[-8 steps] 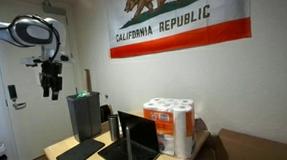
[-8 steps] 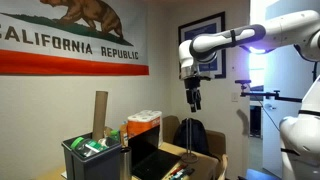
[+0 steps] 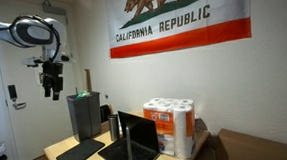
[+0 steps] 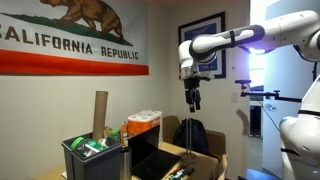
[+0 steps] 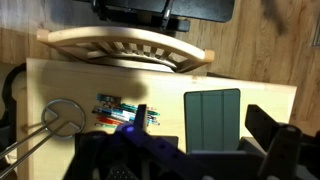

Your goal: Close the laptop

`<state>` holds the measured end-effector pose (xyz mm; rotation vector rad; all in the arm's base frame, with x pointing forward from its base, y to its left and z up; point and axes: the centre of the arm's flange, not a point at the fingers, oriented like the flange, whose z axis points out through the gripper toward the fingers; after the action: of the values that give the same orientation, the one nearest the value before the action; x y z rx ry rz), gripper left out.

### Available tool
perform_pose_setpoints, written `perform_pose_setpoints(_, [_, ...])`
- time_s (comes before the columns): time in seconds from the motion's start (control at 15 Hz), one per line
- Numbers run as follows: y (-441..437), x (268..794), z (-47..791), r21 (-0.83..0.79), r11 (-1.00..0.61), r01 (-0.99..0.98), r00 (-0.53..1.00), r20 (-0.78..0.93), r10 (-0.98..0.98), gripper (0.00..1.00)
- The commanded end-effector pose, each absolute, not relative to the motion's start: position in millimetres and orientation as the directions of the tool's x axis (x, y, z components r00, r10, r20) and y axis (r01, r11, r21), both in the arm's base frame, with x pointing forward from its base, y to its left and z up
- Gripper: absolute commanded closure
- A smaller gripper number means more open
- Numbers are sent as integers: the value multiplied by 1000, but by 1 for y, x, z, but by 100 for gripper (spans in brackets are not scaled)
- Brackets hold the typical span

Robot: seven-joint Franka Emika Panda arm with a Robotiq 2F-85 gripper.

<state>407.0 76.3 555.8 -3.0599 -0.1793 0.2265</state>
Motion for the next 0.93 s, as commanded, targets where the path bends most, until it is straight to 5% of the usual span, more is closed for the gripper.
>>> perform_pose_setpoints(0.0, [76,436,538,-70,-997,-30,993,-116,-22,0])
perform_pose_setpoints(0.87, [128,596,459,-41,-870,-492,854,174,-491,0])
